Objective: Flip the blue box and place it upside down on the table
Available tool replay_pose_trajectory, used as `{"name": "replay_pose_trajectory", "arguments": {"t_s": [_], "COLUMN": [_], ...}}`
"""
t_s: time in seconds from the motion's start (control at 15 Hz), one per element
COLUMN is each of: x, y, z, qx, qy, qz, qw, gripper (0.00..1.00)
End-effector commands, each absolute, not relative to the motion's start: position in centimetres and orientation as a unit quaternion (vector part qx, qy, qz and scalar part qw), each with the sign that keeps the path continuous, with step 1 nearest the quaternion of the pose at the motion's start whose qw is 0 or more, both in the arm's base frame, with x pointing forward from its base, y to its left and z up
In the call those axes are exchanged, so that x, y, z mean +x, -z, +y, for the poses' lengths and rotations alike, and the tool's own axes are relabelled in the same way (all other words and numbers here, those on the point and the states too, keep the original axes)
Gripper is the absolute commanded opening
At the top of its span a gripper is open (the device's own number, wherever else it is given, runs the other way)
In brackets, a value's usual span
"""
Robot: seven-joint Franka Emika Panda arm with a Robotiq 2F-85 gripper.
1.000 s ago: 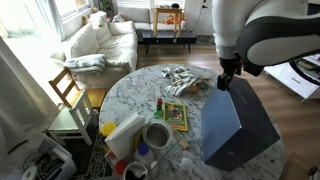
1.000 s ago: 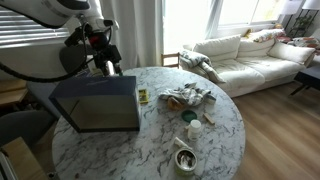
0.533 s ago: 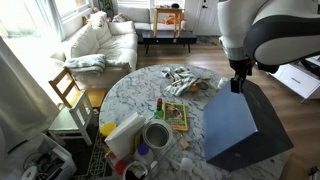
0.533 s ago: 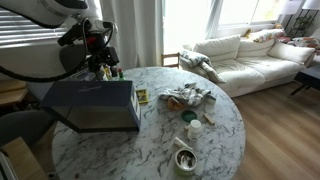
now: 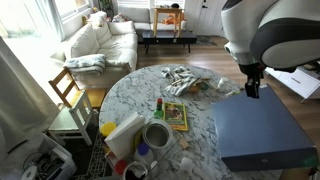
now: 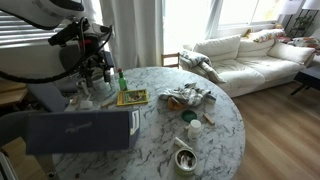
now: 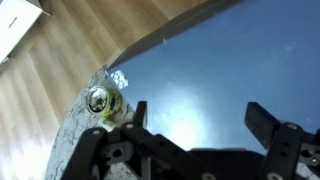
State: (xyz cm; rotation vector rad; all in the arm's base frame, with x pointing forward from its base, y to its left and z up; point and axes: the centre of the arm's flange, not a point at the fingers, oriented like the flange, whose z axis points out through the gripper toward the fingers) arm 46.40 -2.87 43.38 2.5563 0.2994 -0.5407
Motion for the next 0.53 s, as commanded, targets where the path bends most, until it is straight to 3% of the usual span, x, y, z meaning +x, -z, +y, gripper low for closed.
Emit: {"name": "replay_pose_trajectory", "arguments": {"t_s": [0.0,0.47], "x": [44.76,45.46], "y": [-43.56,-43.86], "z": [-3.65,-3.87], "qx": [0.935,0.945], "qy": [0.214,0.2], "qz": [0.118,0.099], "qw": [0.256,0.24], "gripper": [1.0,1.0]}}
